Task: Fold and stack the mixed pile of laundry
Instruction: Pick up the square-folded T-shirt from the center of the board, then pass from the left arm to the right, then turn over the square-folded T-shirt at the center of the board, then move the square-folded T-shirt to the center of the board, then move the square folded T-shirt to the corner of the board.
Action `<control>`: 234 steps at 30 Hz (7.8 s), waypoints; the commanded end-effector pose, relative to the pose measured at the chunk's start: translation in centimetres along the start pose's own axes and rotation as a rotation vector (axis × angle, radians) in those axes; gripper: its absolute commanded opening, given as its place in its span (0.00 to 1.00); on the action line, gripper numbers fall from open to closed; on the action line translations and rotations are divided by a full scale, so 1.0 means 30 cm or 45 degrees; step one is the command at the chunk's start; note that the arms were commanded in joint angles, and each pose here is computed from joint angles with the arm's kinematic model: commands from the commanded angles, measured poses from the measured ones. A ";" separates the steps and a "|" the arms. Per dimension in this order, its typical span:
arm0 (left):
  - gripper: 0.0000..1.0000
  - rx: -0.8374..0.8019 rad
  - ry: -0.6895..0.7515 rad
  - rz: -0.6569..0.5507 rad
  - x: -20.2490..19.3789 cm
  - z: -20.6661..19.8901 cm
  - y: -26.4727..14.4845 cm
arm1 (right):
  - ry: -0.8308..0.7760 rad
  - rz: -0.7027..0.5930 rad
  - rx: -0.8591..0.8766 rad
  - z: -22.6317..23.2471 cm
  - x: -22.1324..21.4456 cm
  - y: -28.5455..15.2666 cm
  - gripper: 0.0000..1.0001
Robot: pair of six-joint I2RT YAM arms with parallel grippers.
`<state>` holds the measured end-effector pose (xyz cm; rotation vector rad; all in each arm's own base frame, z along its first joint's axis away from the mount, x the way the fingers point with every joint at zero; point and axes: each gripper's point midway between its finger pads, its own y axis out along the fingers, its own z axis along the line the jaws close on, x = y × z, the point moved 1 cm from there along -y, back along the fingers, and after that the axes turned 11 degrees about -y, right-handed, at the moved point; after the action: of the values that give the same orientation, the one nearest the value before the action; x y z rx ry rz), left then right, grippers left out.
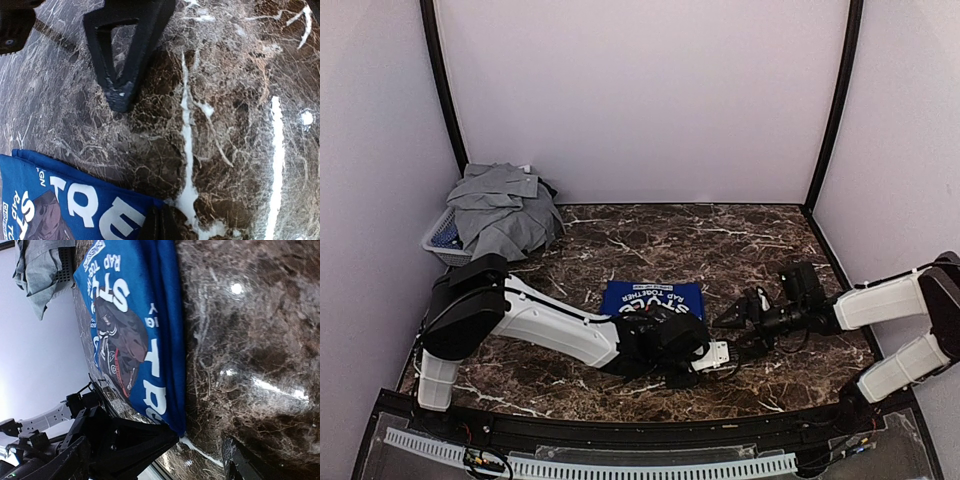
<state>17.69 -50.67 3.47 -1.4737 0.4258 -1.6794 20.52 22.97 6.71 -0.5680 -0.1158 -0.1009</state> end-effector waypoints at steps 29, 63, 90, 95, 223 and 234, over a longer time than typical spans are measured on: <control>0.00 -0.068 -0.199 -0.347 0.250 0.092 -0.190 | 0.144 -0.114 0.057 0.058 0.178 0.226 0.61; 0.69 0.100 -0.614 -0.308 0.107 0.316 -0.300 | -0.353 -0.102 -0.874 -0.047 0.257 -0.131 0.00; 0.69 0.118 -0.763 -0.370 0.000 0.395 -0.412 | -0.655 0.069 -2.106 0.055 0.467 -0.765 0.00; 0.69 0.140 -0.790 -0.370 -0.018 0.422 -0.430 | -0.718 0.217 -2.096 0.025 0.455 -0.508 0.00; 0.75 0.427 -1.726 0.411 -0.432 0.939 0.092 | -0.852 -0.323 -0.646 0.408 0.624 -0.145 0.92; 0.70 0.388 -1.695 0.282 -0.395 1.149 0.183 | -0.838 -0.303 -0.663 0.378 0.621 -0.137 0.92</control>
<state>52.13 -37.33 5.09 -1.8764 -0.5078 -0.4014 37.31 24.69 20.24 -1.1098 -0.8048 -0.1484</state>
